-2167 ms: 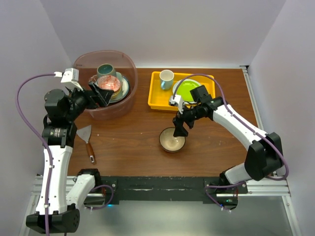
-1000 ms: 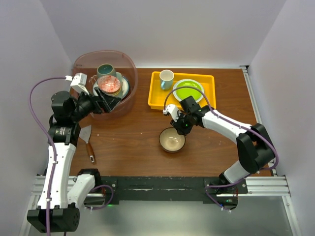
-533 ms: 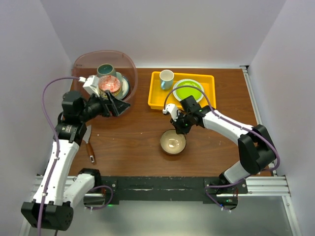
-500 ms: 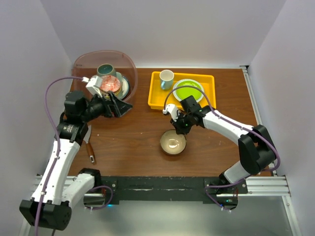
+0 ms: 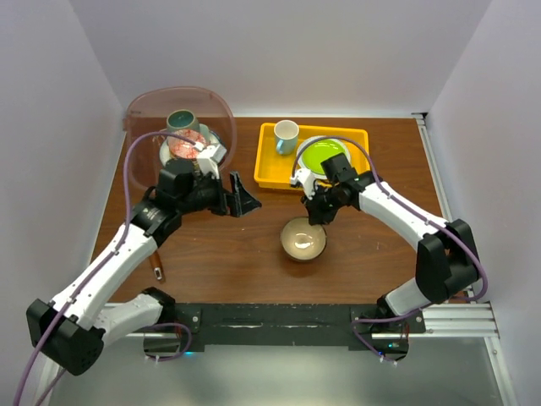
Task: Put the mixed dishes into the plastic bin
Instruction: Pick up the bowl from the center of the board.
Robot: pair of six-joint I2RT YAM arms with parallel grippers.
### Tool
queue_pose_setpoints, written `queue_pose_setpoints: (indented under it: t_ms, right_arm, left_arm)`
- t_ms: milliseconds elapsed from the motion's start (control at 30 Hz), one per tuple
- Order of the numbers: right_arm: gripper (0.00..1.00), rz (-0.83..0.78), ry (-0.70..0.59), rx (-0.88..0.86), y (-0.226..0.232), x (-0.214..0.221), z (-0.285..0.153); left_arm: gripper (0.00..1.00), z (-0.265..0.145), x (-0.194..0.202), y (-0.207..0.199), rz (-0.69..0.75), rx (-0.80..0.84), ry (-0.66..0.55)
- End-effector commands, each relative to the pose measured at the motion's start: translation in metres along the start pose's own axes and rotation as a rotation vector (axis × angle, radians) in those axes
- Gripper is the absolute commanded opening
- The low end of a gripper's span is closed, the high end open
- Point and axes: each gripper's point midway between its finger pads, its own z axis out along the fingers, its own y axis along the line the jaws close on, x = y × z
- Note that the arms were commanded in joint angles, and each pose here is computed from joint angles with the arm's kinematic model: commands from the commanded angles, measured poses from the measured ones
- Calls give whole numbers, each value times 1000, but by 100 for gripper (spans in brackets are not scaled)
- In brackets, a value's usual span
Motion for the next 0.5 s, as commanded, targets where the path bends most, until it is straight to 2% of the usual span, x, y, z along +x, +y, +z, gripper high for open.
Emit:
queue_pose_setpoints:
  t_ms: [0,133,467]
  right_arm:
    - [0,-14,-152,-30,9,-44,-32]
    - [0,18,-171,-29,4,-48,-38]
    - [0,64,-206,-6,-3,-55,-46]
  left_arm:
    - [100,19,-7,-18,9,15,-36]
    - [100,37,6,-30,19,4,-5]
    - [100,64,29,-23,3,-103,21]
